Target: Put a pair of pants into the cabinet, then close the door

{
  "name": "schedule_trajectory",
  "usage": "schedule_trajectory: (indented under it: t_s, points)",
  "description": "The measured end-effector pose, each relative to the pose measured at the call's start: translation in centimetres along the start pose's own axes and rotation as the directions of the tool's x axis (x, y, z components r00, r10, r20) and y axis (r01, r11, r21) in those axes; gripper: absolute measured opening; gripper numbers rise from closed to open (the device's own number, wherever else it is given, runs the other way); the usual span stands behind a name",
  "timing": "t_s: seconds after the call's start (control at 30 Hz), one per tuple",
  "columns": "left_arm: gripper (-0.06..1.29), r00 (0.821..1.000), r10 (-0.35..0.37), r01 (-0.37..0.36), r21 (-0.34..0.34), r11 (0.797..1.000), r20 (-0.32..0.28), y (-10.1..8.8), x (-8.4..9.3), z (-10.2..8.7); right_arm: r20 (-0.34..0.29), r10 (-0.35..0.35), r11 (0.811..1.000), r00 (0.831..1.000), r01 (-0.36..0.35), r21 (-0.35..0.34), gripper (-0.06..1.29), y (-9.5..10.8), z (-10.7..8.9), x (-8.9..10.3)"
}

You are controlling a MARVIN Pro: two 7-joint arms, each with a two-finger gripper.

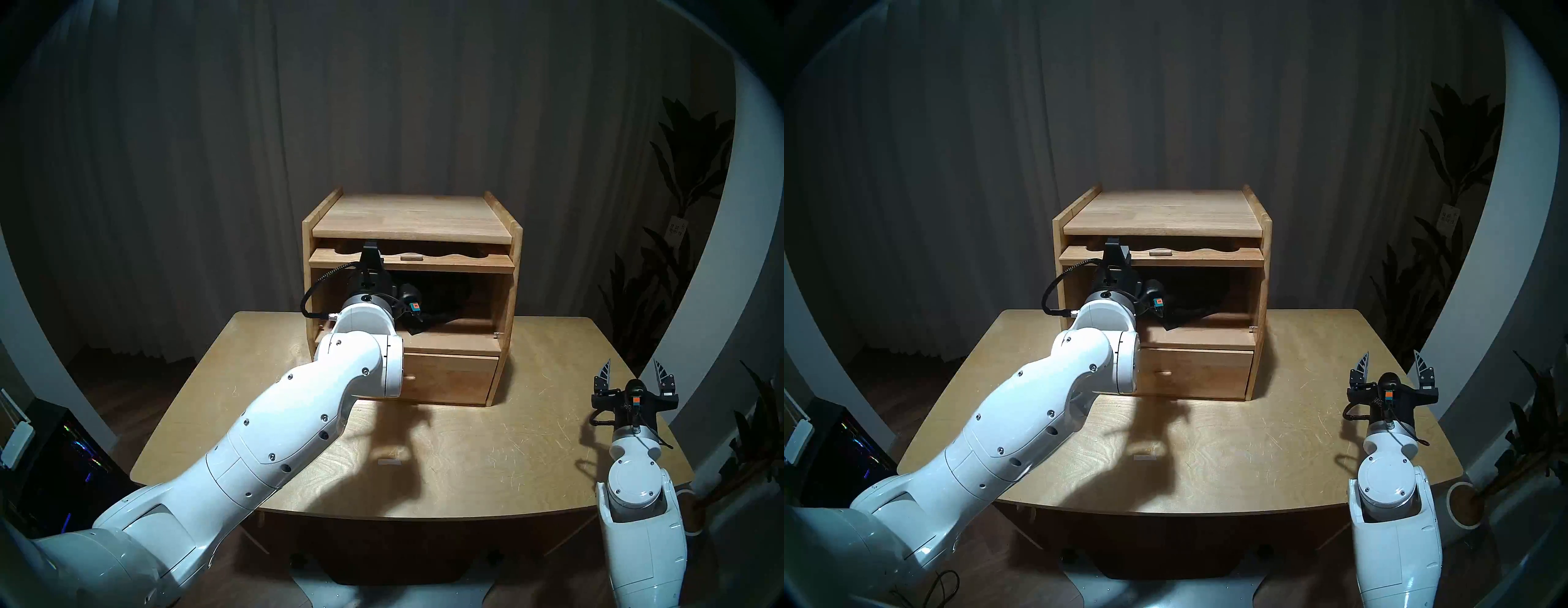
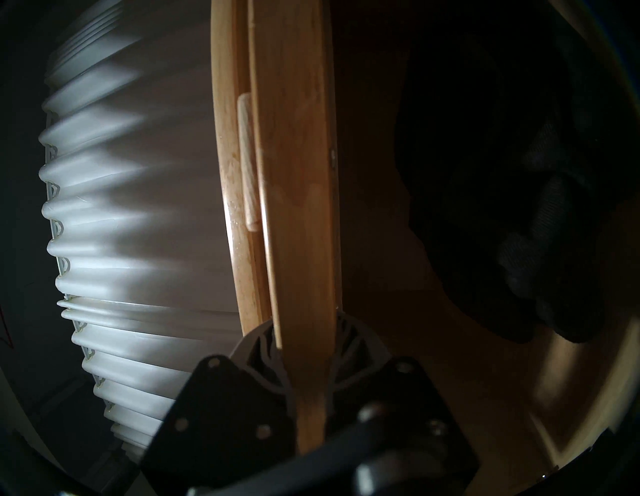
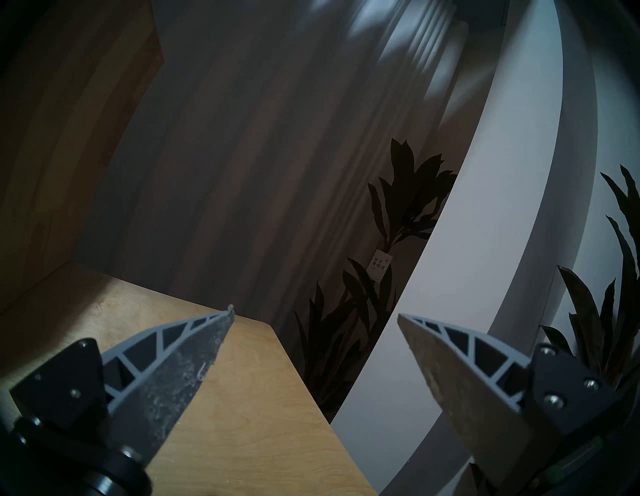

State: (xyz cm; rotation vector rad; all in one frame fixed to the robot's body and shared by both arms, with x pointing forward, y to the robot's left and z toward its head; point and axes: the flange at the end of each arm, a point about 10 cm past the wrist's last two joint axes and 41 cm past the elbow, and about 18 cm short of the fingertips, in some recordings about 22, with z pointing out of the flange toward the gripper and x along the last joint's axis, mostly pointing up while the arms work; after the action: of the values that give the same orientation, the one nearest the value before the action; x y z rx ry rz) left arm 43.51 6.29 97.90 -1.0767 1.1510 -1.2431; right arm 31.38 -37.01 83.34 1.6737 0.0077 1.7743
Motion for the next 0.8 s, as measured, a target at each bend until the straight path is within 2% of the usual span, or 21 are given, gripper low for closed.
schedule_trajectory:
  t_s: [0.3, 0.8]
  points:
    - [0.04, 1.0, -0.021, 0.021, -0.012, 1.0, 0.018, -0.4, 0.1, -3.1, 0.002, -0.004, 1.0, 1.0, 0.004, 0.001, 1.25, -0.1, 0.0, 0.1]
    - [0.04, 0.999, -0.013, 0.014, -0.021, 1.0, 0.048, -1.1, -0.9, -5.7, 0.017, -0.011, 1.0, 1.0, 0.011, 0.0, 1.25, 0.1, -0.2, -0.5]
